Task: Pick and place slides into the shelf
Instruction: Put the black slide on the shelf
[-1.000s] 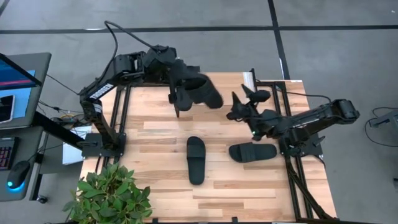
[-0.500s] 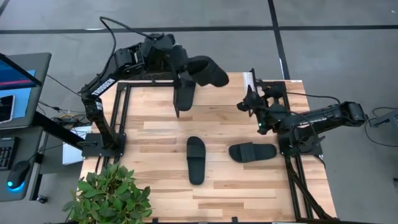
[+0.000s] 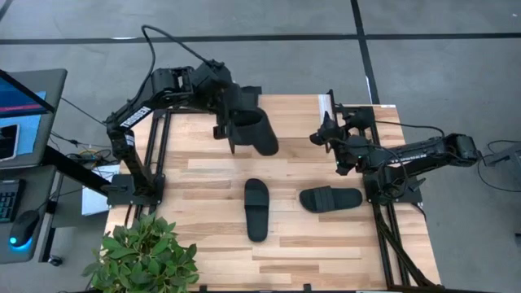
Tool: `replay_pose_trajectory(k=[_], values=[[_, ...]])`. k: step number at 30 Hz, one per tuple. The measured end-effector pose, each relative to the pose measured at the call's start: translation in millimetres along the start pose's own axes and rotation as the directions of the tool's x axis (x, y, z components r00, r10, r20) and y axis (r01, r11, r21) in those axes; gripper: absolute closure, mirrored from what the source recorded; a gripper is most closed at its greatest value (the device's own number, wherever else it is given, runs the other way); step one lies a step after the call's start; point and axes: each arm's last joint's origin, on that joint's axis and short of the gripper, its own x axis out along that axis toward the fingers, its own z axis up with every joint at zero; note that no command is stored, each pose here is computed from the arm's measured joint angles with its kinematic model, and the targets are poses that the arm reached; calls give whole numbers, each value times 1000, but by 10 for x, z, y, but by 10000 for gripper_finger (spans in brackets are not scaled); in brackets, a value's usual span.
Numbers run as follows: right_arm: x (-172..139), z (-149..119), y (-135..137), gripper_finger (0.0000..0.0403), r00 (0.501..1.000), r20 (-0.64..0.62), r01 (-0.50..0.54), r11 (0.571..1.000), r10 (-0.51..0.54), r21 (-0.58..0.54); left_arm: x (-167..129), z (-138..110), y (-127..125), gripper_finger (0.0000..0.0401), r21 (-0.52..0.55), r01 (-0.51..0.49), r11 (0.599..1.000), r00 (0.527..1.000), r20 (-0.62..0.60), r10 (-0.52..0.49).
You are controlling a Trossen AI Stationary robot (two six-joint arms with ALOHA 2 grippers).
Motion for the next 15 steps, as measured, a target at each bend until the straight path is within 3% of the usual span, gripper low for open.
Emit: replay_pose_trajectory(k=[5, 11, 15], values=[[-7, -20, 29, 154, 1000, -1, -8, 997, 8, 72, 215, 85, -34, 370, 60, 9, 998, 1000, -5, -9], [-2, -109, 120, 154, 1000, -19, -21, 997, 22, 69, 625, 92, 16, 370, 127, 37, 991, 995, -95, -25], [8, -161, 158, 154, 999, -31, -24, 998, 26, 56, 708, 76, 128, 370, 116, 11, 993, 995, -96, 0]])
